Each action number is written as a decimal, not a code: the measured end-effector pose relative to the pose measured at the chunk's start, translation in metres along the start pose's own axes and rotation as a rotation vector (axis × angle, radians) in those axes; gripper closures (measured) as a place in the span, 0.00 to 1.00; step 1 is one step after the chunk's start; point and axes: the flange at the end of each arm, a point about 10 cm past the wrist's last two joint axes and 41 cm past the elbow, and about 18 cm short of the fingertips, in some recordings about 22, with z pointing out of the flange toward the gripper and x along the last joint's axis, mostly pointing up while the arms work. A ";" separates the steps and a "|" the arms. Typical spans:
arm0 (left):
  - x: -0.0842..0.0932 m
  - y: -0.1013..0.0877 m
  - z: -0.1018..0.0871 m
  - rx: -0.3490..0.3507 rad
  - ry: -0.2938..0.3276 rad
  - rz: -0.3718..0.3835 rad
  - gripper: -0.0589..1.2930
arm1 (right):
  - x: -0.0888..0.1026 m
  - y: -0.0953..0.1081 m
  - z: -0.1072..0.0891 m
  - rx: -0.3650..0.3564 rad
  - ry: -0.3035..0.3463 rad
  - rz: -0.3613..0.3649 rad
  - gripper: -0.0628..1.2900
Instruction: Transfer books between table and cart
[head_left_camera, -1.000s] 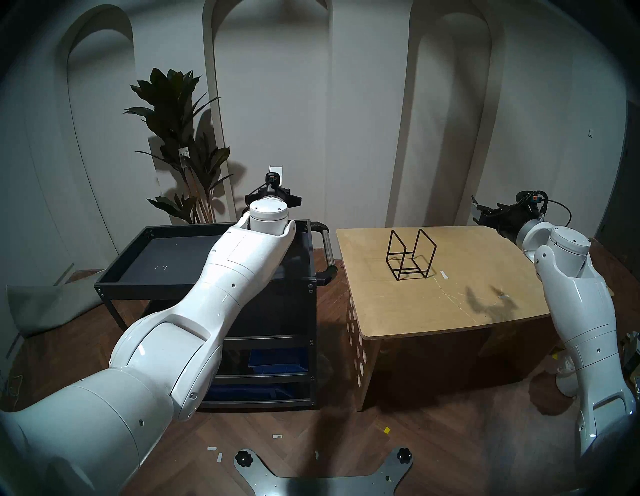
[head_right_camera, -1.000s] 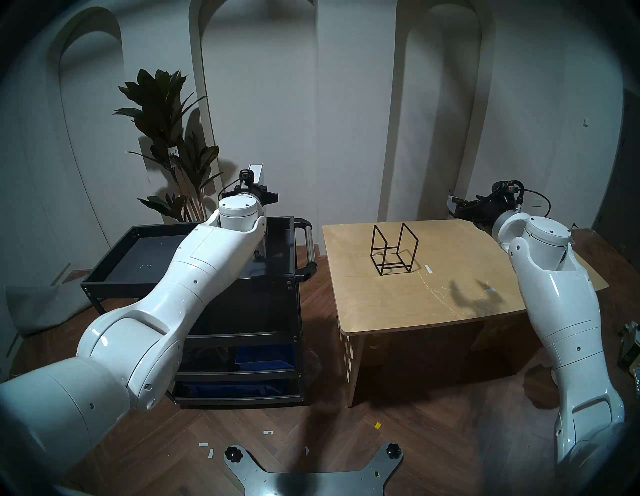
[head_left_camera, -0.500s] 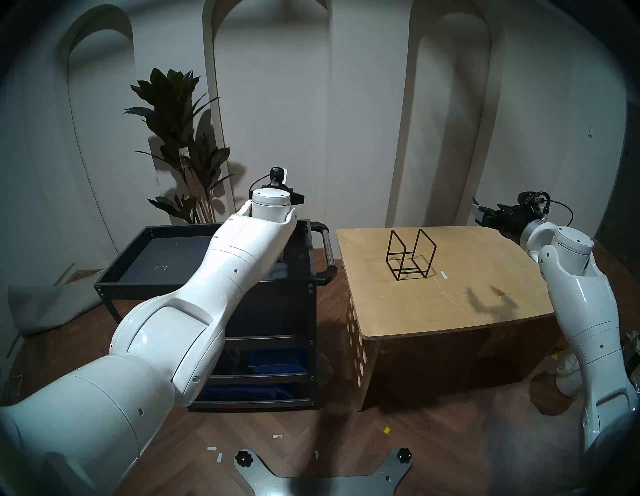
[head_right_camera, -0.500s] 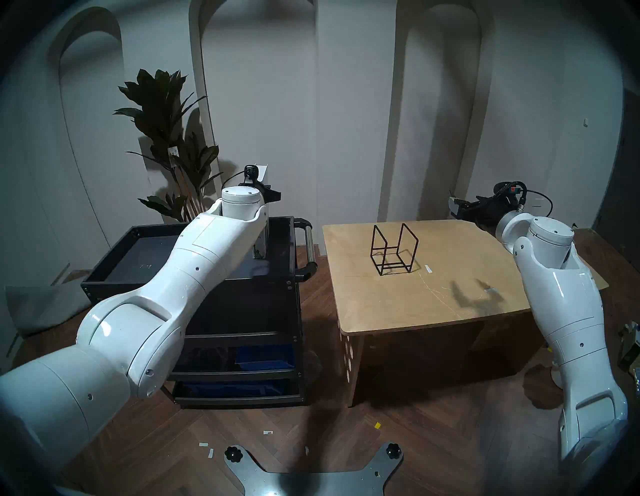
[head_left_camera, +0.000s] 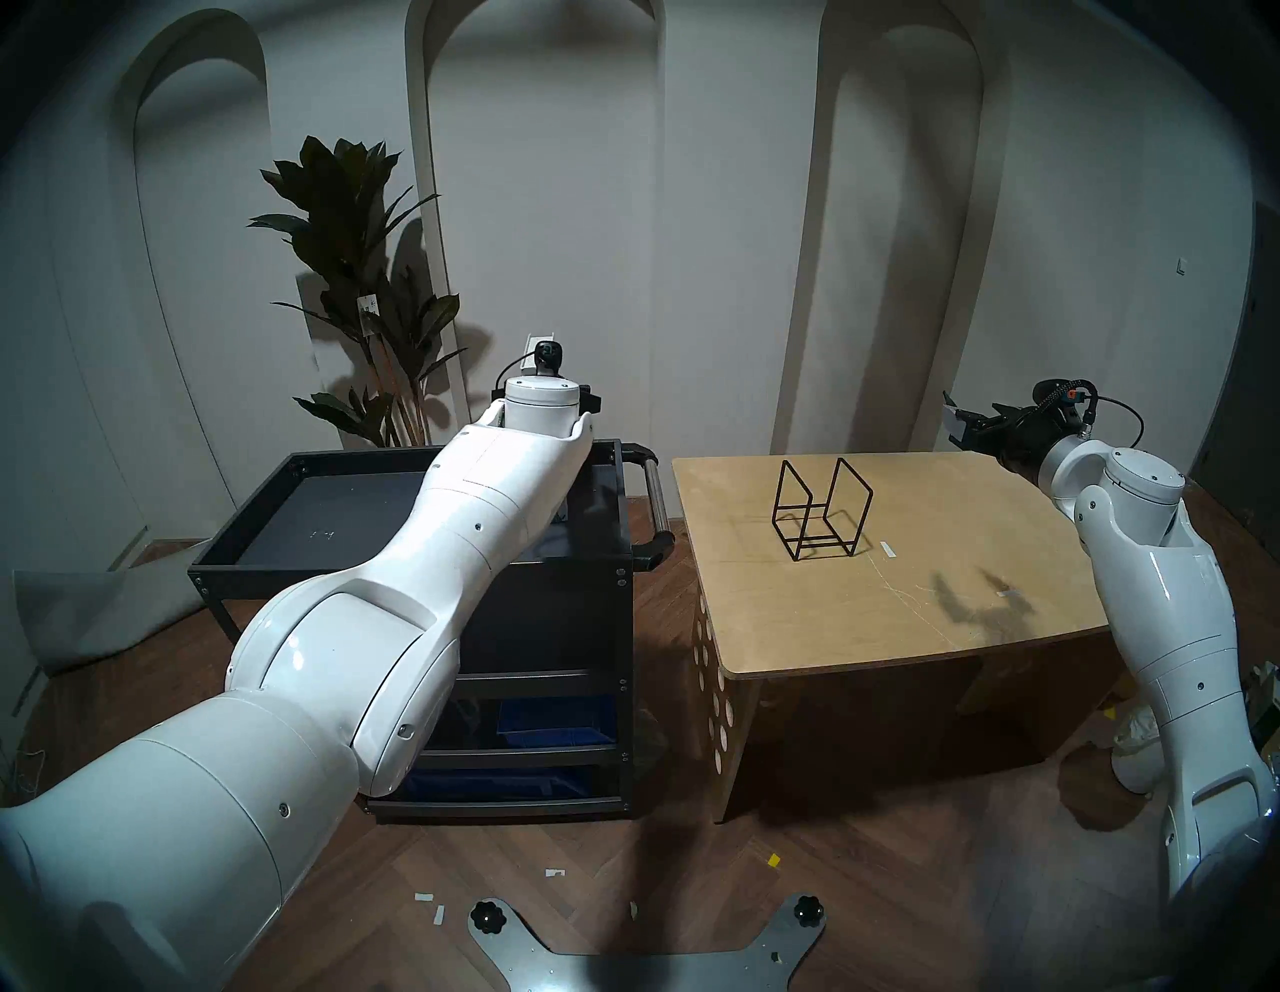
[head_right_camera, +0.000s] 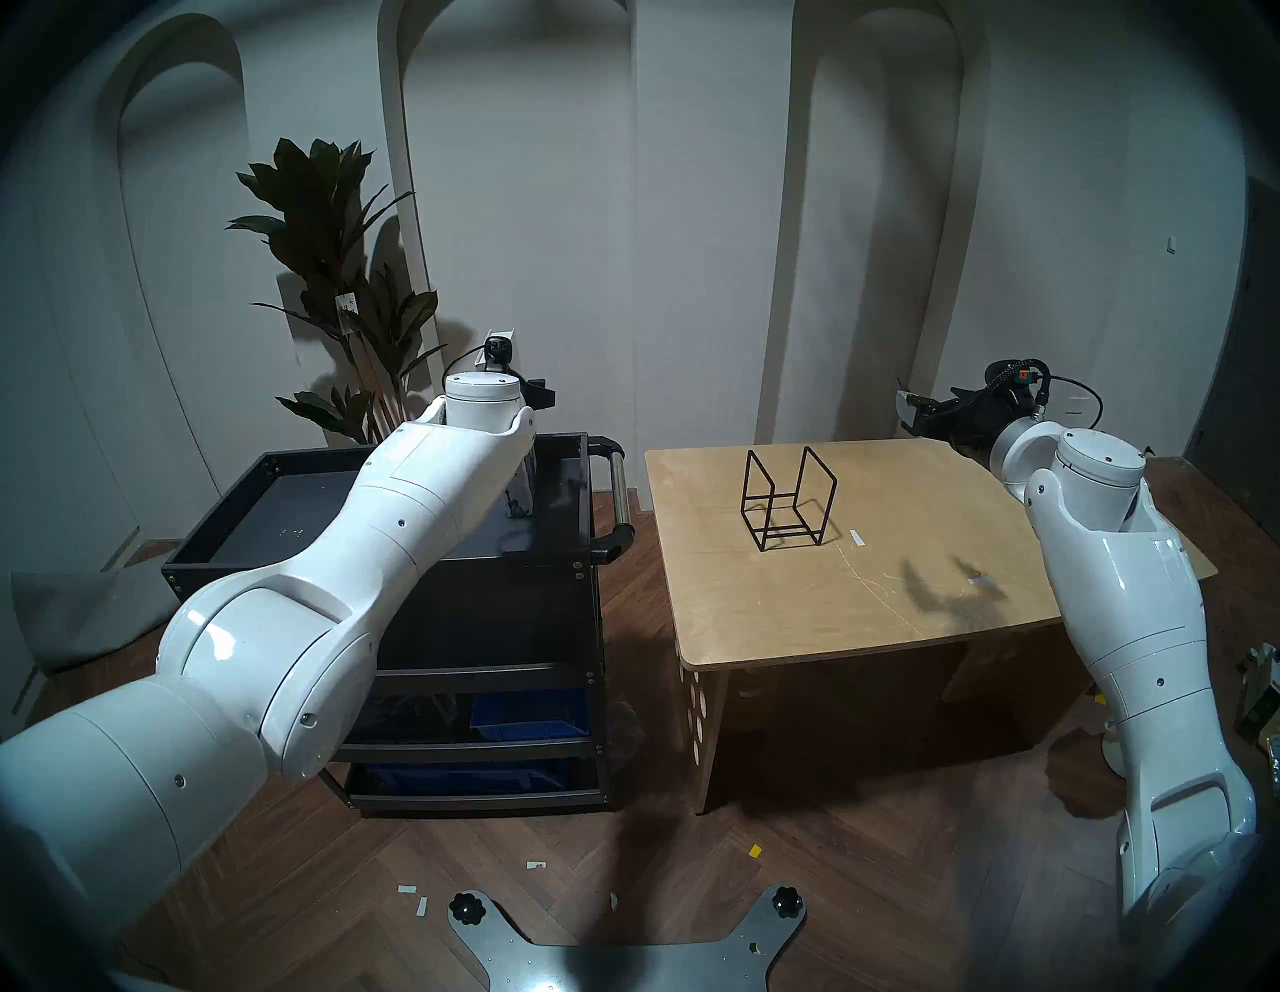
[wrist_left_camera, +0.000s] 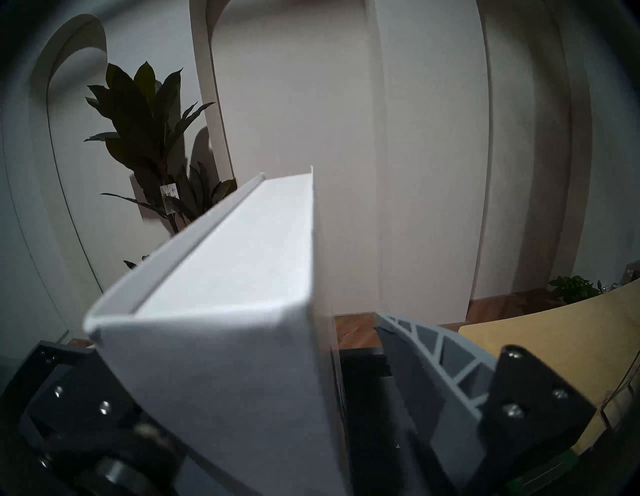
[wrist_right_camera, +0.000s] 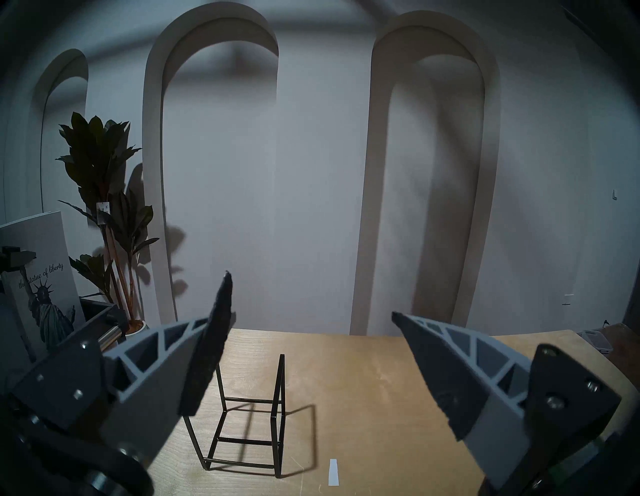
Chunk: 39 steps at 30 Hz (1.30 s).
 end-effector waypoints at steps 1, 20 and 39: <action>-0.001 0.000 0.000 0.001 -0.002 0.000 0.32 | 0.000 0.000 0.000 0.000 0.001 -0.001 0.04; 0.007 -0.001 -0.001 -0.007 0.012 -0.016 0.06 | 0.001 -0.003 0.005 -0.006 0.011 0.003 0.04; 0.007 -0.013 -0.022 -0.081 -0.074 -0.083 0.06 | 0.001 -0.012 0.010 -0.006 0.018 0.005 0.04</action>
